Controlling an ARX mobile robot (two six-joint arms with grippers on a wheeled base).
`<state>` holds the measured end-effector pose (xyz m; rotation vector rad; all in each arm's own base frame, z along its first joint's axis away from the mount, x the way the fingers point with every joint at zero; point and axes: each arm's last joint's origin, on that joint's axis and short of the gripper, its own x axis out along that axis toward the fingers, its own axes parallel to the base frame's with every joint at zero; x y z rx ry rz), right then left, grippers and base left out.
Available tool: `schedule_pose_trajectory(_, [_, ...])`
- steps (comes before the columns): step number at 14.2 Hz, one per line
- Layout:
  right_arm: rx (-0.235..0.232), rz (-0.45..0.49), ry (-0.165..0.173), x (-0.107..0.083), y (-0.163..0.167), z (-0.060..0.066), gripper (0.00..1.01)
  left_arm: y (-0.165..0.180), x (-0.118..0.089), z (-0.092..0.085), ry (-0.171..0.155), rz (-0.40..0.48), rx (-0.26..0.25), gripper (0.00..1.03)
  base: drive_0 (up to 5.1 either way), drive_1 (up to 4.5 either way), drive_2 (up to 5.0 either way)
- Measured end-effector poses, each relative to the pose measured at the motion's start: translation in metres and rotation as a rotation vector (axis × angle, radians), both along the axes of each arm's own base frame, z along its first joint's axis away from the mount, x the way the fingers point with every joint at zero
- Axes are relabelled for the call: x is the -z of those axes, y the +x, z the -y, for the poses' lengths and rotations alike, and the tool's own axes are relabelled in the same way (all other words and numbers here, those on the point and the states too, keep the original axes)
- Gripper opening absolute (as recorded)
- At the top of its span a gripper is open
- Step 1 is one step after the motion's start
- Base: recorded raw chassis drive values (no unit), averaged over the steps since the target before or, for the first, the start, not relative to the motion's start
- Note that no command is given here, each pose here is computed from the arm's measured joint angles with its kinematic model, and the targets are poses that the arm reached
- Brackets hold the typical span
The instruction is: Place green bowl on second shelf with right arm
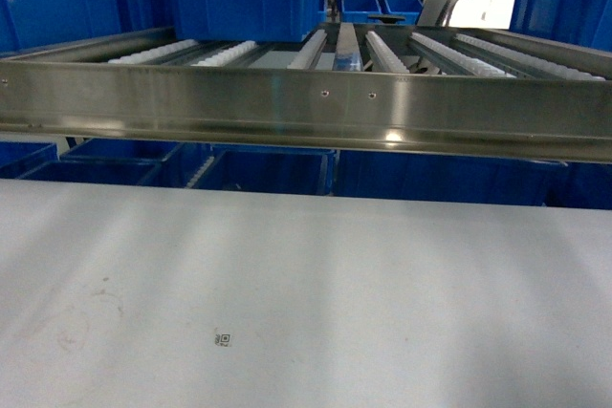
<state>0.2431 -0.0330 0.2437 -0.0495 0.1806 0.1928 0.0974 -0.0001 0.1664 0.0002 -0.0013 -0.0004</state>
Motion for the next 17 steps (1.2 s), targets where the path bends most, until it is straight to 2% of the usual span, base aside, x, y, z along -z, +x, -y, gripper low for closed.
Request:
schedule_pose_trajectory(3, [0.025, 0.115, 0.050, -0.025, -0.023, -0.004, 0.02, 0.000, 0.000, 0.000, 0.000, 0.000, 0.000, 0.98, 0.0, 0.00, 0.0])
schedule_pose_trajectory(5, [0.031, 0.148, 0.072, -0.031, -0.036, -0.007, 0.02, 0.000, 0.000, 0.000, 0.000, 0.000, 0.000, 0.98, 0.0, 0.00, 0.0])
schedule_pose_trajectory(11, [0.049, 0.207, 0.108, -0.042, -0.070, -0.012, 0.02, 0.000, 0.000, 0.000, 0.000, 0.000, 0.000, 0.98, 0.0, 0.00, 0.0])
schedule_pose_trajectory(13, [0.056, 0.230, 0.113, -0.042, -0.080, -0.014, 0.02, 0.000, 0.000, 0.000, 0.000, 0.000, 0.000, 0.98, 0.0, 0.00, 0.0])
schedule_pose_trajectory(16, [0.058, 0.212, 0.129, -0.025, -0.093, -0.020, 0.02, 0.000, 0.000, 0.000, 0.000, 0.000, 0.000, 0.98, 0.0, 0.00, 0.0])
schedule_pose_trajectory(17, [0.062, 0.228, 0.133, -0.025, -0.095, -0.021, 0.02, 0.000, 0.000, 0.000, 0.000, 0.000, 0.000, 0.98, 0.0, 0.00, 0.0])
